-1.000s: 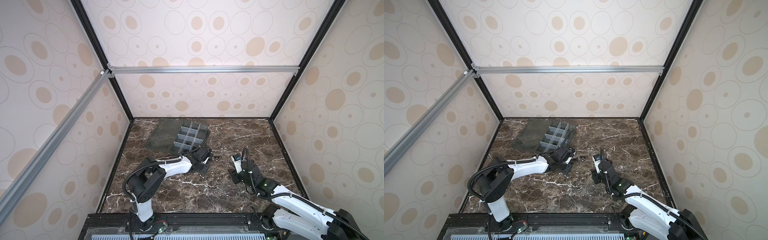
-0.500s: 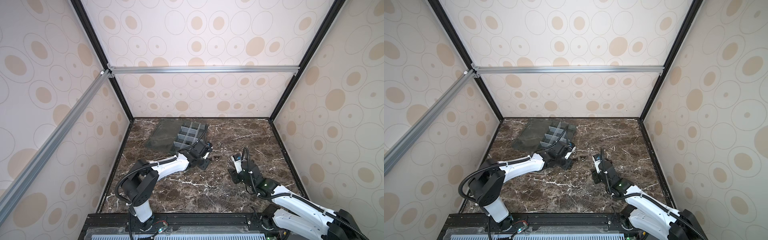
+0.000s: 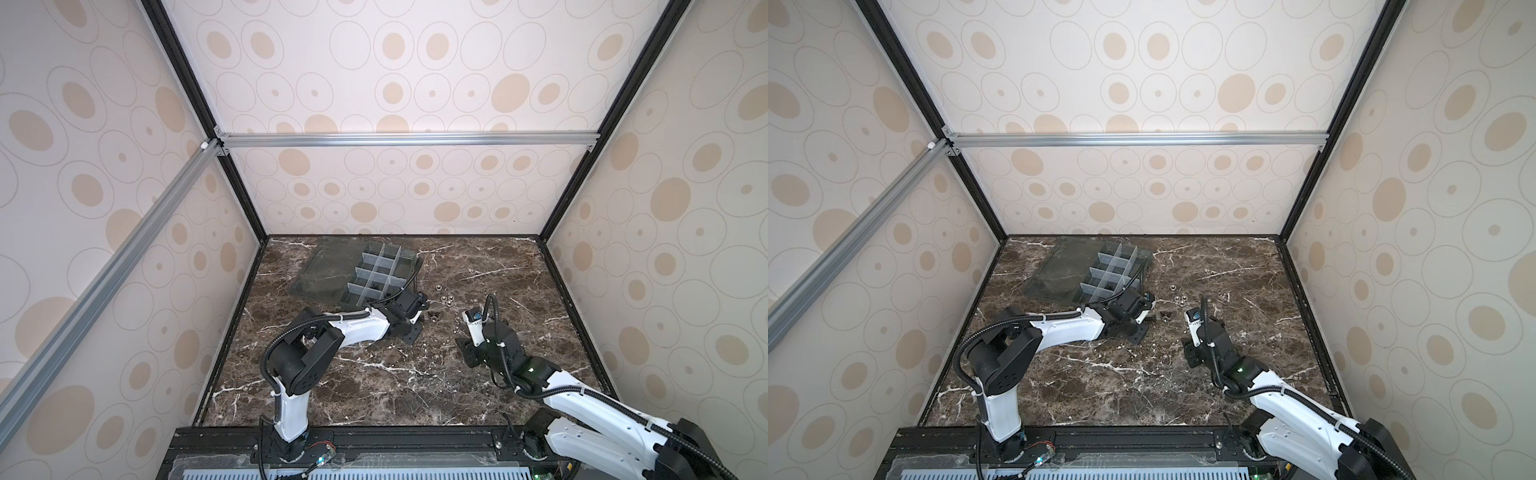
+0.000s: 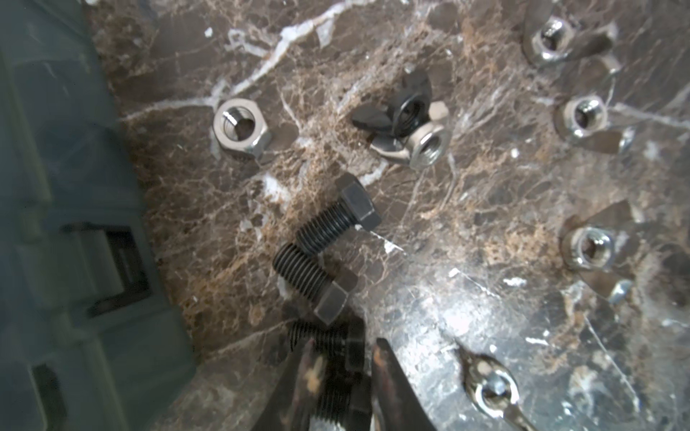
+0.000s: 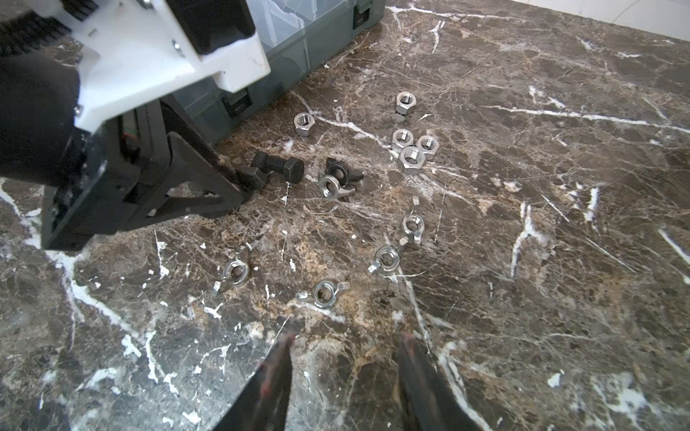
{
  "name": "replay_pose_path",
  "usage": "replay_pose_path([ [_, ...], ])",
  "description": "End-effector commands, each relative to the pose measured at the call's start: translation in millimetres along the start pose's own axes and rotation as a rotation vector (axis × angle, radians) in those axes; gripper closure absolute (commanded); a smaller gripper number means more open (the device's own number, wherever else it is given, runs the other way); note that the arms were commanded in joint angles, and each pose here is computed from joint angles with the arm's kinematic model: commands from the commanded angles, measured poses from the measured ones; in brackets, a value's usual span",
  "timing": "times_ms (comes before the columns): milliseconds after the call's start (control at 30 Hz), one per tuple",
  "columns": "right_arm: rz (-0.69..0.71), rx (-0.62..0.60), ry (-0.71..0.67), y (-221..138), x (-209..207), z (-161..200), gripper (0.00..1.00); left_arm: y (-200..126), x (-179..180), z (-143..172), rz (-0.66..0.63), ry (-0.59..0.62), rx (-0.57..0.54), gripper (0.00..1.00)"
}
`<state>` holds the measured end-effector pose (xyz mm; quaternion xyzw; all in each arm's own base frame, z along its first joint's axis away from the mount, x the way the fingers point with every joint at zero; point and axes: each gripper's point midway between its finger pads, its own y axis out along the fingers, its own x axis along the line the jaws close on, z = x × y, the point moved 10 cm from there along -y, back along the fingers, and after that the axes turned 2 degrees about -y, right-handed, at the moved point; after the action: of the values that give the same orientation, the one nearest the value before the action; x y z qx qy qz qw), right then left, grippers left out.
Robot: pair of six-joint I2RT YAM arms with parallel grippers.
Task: Sort the screws and nuts into containers
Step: Pick up the screw at the center of the table.
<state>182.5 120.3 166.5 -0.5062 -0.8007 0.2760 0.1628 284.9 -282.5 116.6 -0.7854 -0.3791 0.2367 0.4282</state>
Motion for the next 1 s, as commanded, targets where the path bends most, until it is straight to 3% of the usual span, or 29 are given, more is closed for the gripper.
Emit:
replay_pose_path([
  [0, 0.006, -0.013, -0.006, 0, 1, 1, 0.52, 6, -1, -7, -0.008, 0.010, -0.013, 0.81],
  [167, 0.005, -0.010, -0.006, 1, 1, 1, 0.52, 2, 1, -10, -0.024, 0.011, -0.023, 0.84],
  [333, 0.005, -0.010, -0.007, 1, 1, 1, 0.52, -9, 0, -18, -0.020, 0.008, -0.042, 0.97],
  [567, 0.002, -0.007, -0.008, 1, 1, 1, 0.52, -39, 2, -38, 0.006, -0.007, -0.124, 1.00],
  [967, 0.001, -0.006, -0.009, 1, 1, 1, 0.52, -59, 14, -40, 0.010, -0.046, -0.181, 1.00],
])
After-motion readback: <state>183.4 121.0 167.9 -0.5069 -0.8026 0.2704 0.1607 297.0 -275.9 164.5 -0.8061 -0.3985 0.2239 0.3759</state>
